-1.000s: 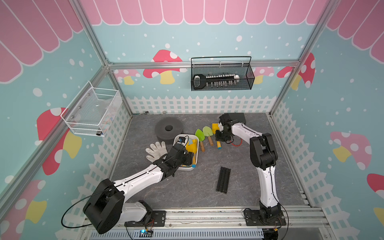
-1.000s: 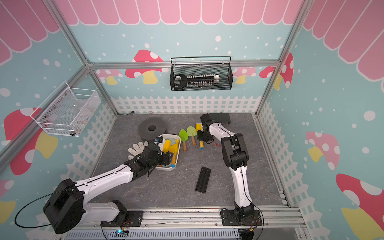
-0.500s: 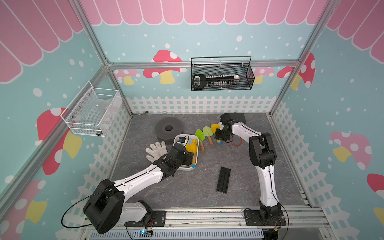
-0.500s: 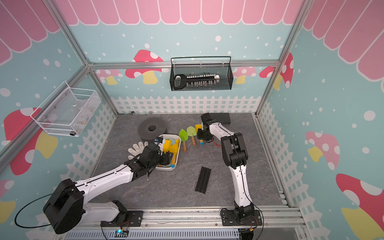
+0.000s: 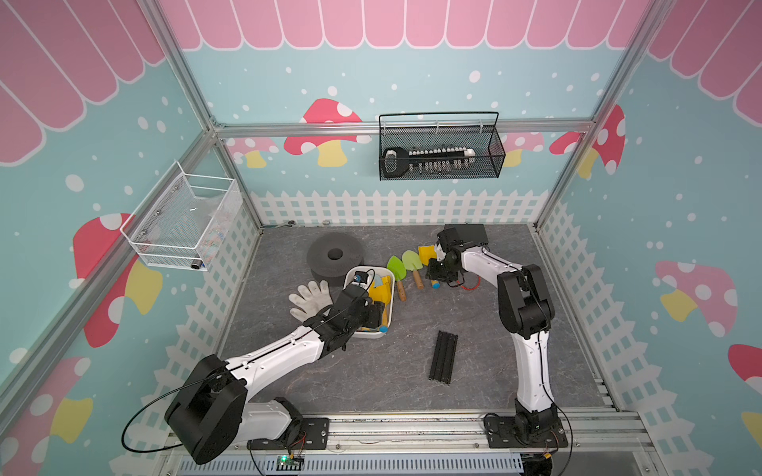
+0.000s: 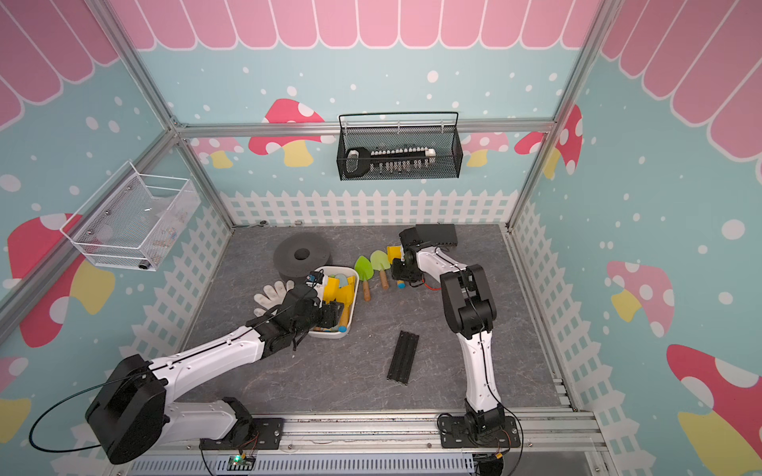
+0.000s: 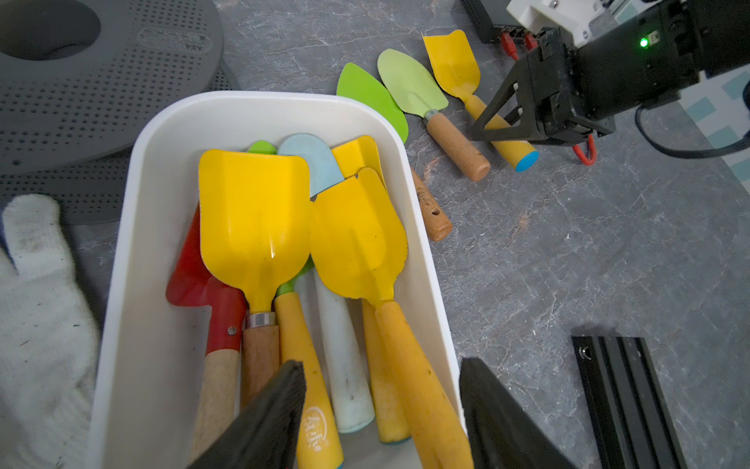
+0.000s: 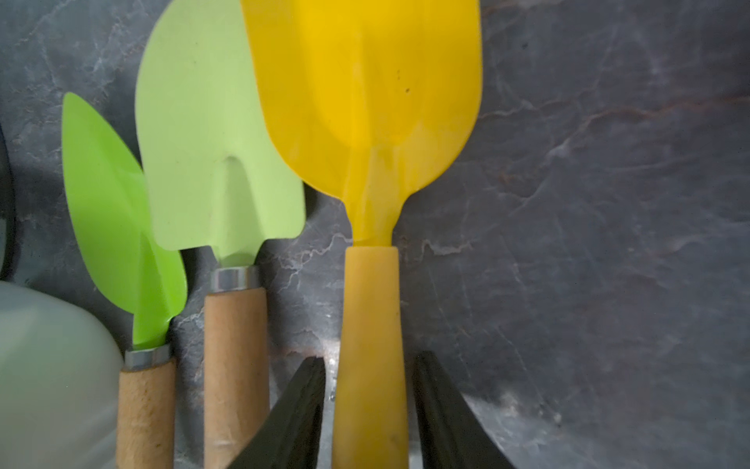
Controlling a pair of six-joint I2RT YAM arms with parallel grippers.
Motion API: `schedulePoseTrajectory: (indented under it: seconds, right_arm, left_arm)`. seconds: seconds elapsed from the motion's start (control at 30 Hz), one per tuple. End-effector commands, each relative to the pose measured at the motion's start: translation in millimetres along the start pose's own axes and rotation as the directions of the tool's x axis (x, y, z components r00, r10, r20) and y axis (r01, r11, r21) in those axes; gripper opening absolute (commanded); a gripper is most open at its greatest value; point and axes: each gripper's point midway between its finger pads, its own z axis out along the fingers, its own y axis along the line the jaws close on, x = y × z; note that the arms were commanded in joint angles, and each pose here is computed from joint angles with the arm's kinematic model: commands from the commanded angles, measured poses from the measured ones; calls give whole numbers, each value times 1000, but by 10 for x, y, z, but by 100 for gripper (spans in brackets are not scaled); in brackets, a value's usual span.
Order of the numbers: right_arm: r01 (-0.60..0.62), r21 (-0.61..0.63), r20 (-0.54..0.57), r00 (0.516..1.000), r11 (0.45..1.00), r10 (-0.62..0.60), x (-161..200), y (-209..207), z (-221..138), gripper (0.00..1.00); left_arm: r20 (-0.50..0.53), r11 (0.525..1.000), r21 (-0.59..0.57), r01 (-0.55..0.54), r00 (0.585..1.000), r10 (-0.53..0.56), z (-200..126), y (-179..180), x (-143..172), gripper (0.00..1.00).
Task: Take the shovel out of the storage box
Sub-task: Place the shovel at the center of the board.
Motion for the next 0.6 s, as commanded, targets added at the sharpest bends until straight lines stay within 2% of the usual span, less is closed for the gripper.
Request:
schedulePoseTrajectory:
  seconds: [0.0, 0.3, 0.57]
  right_arm:
    - [23, -24, 25, 999, 999, -23, -5, 140, -156, 42]
    - [53, 12, 60, 997, 999, -53, -43, 190, -282, 45]
    - [91, 21, 122, 988, 996, -93, -140, 265, -652, 50]
  left_arm:
    - [15, 1000, 3, -8, 1000, 8, -12, -25, -100, 65]
    - [13, 1000, 3, -8, 1000, 8, -18, -24, -102, 65]
    - [26, 1000, -22, 7, 1000, -7, -28, 20, -122, 66]
